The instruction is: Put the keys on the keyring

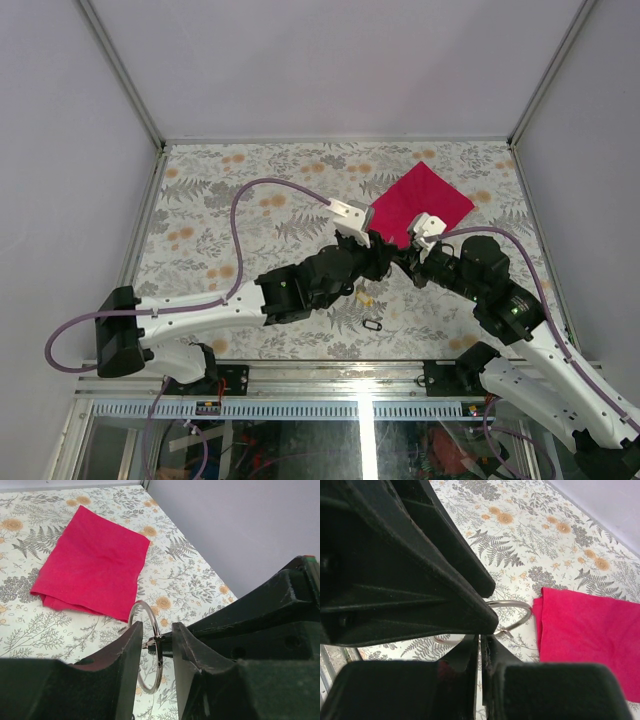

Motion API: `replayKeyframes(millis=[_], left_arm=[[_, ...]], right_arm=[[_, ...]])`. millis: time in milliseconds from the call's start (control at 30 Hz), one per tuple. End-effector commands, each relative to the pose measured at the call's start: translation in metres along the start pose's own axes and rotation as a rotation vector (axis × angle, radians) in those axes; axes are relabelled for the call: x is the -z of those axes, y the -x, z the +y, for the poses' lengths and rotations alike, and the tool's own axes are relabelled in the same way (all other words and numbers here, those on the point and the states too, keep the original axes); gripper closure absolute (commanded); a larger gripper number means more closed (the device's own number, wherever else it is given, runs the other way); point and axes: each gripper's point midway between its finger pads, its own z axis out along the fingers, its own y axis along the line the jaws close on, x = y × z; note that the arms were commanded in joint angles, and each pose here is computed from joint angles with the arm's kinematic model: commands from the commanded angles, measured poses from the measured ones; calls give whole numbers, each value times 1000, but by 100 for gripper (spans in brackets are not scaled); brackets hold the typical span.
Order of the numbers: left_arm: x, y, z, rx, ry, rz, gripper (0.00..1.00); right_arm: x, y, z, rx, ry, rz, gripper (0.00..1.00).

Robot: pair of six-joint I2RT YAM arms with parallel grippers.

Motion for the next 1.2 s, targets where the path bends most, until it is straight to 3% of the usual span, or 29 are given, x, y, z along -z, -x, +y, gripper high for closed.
replayKeyframes(millis=[0, 233, 467, 600, 667, 800, 1000, 1167], left_arm=[[-3, 9, -10, 29, -14, -18, 69], [-5, 4, -9, 20, -5, 2, 77], [-5, 4, -8, 24, 0, -1, 99], [-2, 8, -4, 45, 19, -14, 100], [0, 11, 0, 58, 28, -25, 100], [5, 19, 8, 115, 24, -39, 100], [15, 31, 30, 299, -66, -13, 100], [36, 55, 41, 420, -153, -89, 100]], right_arm=[[3, 32, -1, 22, -4, -110, 100], [3, 32, -1, 23, -5, -112, 100], [3, 32, -1, 20, -6, -114, 100], [5, 33, -1, 23, -9, -122, 100], [7, 35, -1, 26, -9, -131, 92], [15, 40, 1, 40, -16, -183, 67], [28, 51, 8, 55, -15, -326, 62], [33, 59, 18, 79, 23, -469, 63]])
